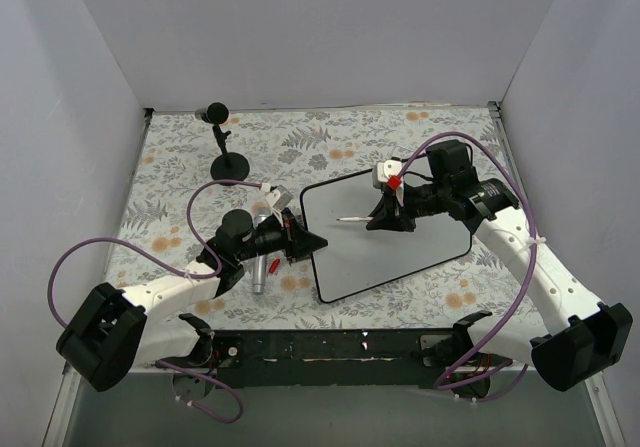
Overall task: Write a sentence on the whiteboard
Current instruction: Hold the whiteboard at the center of the board.
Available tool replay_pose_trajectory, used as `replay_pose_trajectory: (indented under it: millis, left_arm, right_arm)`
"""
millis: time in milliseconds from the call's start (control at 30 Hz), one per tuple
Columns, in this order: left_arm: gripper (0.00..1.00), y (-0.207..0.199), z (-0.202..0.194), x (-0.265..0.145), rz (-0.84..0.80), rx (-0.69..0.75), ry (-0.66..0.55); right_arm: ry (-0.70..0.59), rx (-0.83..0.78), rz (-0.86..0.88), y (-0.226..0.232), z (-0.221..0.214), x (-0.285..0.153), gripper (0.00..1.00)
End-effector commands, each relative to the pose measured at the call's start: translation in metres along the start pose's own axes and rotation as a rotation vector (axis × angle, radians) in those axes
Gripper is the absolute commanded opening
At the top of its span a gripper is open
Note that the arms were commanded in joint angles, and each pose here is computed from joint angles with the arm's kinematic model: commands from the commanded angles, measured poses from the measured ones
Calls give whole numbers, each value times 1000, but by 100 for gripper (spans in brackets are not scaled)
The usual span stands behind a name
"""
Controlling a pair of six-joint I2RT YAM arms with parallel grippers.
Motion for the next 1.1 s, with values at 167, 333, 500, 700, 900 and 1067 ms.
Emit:
replay_pose_trajectory:
  millis: [167, 333, 500, 700, 900, 1067]
  left_arm:
    - [0, -5, 6, -3, -12, 59, -43]
    - [0, -5, 6, -4, -11, 59, -44]
    - [0, -4, 5, -4, -10, 58, -43]
    - [0, -4, 4, -5, -11, 57, -44]
    - [0, -4, 3, -5, -11, 54, -44]
    - [0, -3, 2, -6, -9, 51, -46]
  right_arm:
    - [-25, -39, 3, 1, 2, -1, 1]
    - [-29, -43, 14, 1, 3, 0, 1]
    - [-27, -40, 19, 1, 2, 1, 1]
    - [-15, -42, 15, -2, 2, 0, 1]
    - [-14, -47, 23, -3, 3, 1, 1]
    - [-10, -54, 25, -5, 4, 0, 1]
Point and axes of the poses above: each gripper's point midway between its finger pads, its own x axis out along the fingers, its own y axis along the line the jaws close on, z = x × y, the point moved 7 cm from there along -x, back along the fingers, and after that the axes turned 8 degrees about -x, right-handed, at the moved point
